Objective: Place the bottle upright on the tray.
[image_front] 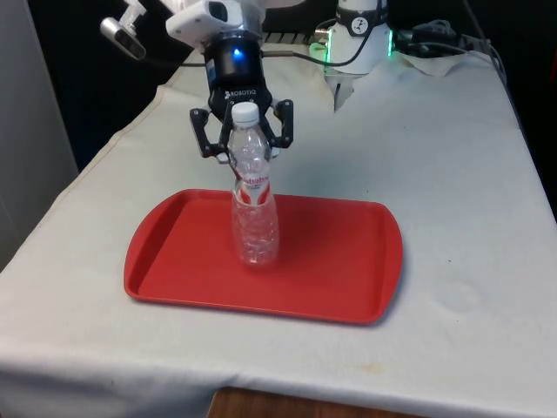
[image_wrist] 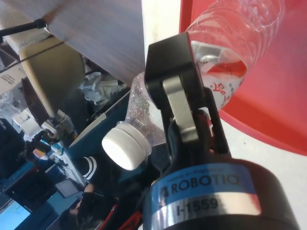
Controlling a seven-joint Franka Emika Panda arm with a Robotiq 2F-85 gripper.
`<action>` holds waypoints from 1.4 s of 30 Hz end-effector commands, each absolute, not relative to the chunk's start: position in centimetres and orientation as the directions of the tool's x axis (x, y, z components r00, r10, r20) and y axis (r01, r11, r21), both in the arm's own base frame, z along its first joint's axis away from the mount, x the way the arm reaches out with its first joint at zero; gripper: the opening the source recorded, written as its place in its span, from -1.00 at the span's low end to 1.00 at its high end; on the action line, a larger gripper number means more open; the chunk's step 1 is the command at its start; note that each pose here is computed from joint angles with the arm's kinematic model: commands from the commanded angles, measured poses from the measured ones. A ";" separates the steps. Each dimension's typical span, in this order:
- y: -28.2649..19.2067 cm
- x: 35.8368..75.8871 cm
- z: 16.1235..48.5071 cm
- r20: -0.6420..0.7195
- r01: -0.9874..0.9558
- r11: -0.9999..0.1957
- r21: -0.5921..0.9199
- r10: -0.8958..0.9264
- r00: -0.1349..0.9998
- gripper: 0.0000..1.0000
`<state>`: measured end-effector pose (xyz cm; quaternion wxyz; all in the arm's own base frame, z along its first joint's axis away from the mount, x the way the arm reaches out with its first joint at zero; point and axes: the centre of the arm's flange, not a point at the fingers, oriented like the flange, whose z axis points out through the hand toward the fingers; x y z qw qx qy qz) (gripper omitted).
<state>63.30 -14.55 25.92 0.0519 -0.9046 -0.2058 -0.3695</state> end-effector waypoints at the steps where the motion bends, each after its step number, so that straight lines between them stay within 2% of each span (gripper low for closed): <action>1: -14.8 63.4 25.6 0.677 0.404 -0.913 0.058 0.333 0.656 -0.33; 42: -15.3 63.2 25.1 0.682 0.392 -0.919 0.044 0.314 0.660 -0.33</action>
